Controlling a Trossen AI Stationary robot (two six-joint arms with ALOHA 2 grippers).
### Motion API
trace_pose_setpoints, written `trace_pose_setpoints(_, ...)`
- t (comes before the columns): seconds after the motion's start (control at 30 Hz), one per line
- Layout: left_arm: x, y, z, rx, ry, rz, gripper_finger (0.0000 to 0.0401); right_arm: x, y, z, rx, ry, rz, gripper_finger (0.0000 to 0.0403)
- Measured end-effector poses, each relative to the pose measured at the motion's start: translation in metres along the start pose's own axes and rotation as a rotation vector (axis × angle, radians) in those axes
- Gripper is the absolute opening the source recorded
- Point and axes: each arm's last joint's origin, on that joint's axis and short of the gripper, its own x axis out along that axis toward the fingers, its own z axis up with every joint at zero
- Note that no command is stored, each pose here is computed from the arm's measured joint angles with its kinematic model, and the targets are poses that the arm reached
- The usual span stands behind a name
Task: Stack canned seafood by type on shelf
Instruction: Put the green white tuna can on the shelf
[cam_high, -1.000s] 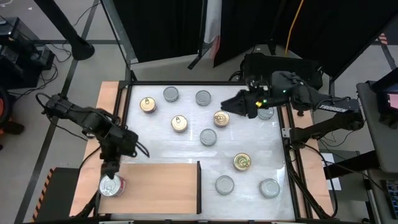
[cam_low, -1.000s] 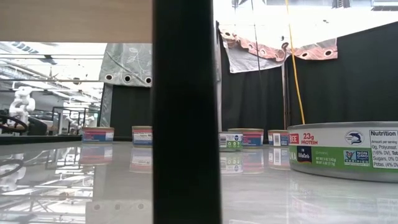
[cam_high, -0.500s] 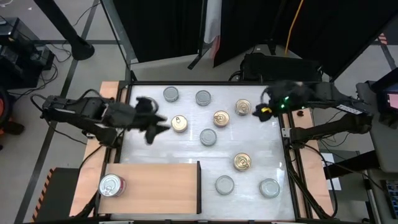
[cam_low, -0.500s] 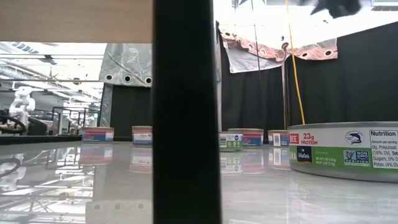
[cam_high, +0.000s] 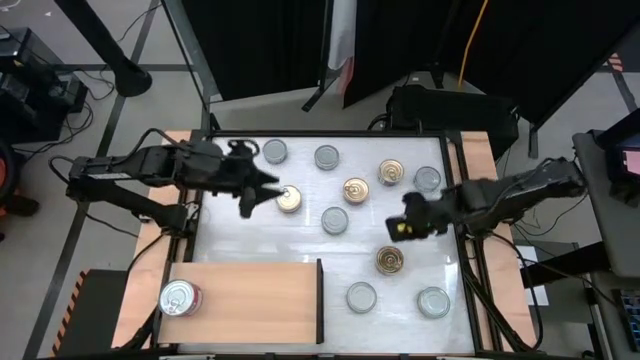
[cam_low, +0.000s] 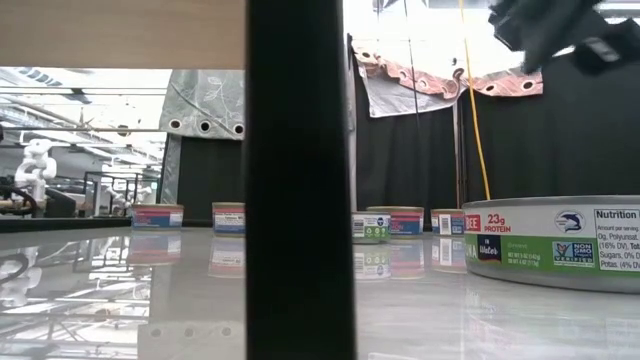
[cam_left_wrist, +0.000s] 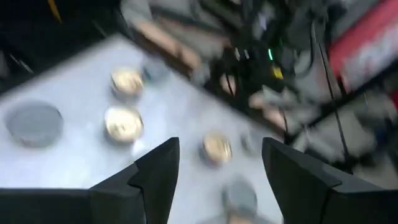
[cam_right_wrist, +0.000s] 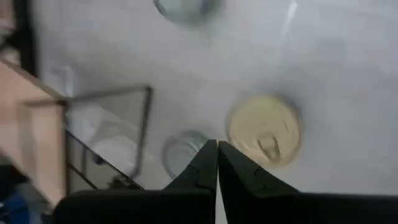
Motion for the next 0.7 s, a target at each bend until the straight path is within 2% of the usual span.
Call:
trace_pose_setpoints(0.13,-0.001,0.006,-0.016,0.008,0.215,-0.013,0.0231,0.021,0.001,-0.027,-0.055,0.066,-0.095,0.0001)
trace_pose_setpoints(0.27,-0.005,0.009,-0.027,0.019,0.334,0.022,0.0231,0.044,0.001,-0.043,-0.149,0.08,-0.194,0.0001)
trace_pose_setpoints(0.47,-0.005,0.009,-0.028,0.053,0.341,0.024,0.0231,0.082,0.005,-0.059,-0.341,0.089,-0.253,0.0)
trace_pose_setpoints(0.57,-0.005,0.009,-0.028,0.041,0.333,0.023,0.0231,0.096,0.002,-0.063,-0.341,0.09,-0.314,0.0)
trace_pose_setpoints(0.7,-0.005,0.009,-0.028,0.039,0.336,0.025,0.0231,0.106,0.003,-0.066,-0.315,0.084,-0.327,0.0)
